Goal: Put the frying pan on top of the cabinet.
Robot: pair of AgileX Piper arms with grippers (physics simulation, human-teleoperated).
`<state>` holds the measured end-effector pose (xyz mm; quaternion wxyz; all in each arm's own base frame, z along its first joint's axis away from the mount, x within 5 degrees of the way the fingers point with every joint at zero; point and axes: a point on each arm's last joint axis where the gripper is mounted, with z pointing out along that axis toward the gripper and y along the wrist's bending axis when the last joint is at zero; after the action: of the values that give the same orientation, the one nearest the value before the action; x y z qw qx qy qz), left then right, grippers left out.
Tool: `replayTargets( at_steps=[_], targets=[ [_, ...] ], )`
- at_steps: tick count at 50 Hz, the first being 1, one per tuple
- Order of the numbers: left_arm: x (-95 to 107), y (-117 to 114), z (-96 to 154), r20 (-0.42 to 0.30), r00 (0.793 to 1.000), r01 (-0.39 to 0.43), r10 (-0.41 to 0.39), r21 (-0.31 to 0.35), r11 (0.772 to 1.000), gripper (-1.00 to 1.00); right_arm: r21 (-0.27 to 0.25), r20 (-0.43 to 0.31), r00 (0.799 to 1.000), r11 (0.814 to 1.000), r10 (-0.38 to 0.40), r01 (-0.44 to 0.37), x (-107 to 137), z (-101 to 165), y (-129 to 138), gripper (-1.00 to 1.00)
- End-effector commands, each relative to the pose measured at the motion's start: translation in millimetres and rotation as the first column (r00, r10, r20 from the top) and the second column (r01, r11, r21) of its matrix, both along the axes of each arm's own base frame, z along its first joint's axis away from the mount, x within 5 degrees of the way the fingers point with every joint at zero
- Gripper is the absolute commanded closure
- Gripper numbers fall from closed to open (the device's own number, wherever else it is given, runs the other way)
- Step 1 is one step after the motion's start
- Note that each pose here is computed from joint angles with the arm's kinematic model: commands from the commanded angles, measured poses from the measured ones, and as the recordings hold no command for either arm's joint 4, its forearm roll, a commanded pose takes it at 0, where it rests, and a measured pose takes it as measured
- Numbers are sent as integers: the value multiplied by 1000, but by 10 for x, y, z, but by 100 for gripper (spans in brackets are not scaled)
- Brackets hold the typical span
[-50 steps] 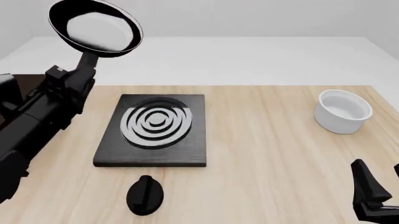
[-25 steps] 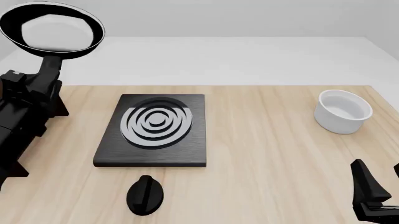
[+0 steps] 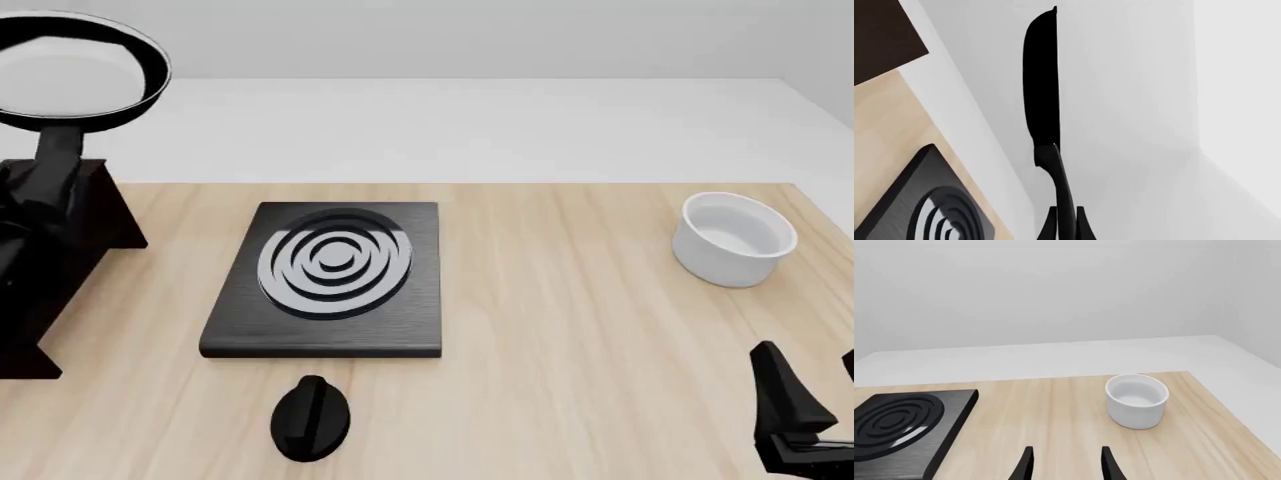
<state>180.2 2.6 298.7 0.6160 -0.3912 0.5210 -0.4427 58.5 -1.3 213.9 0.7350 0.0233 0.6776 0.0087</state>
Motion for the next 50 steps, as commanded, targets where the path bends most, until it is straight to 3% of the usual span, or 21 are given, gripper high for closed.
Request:
replayTargets(
  at_steps=[1, 27, 50],
  targets=[
    [-47, 85, 123, 65, 997, -45, 44, 17, 999, 100, 1, -1, 1000, 1000, 2, -2, 10, 4, 1, -100],
    [-92, 265, 35, 66, 988, -140, 142, -32, 990, 100, -7, -3, 1000, 1000, 6, -6, 13, 4, 4, -100],
    [-101, 400, -231, 37, 978, -202, 206, -105, 974, 100, -12, -6, 1000, 1000, 8, -8, 18, 3, 5, -100]
  ],
)
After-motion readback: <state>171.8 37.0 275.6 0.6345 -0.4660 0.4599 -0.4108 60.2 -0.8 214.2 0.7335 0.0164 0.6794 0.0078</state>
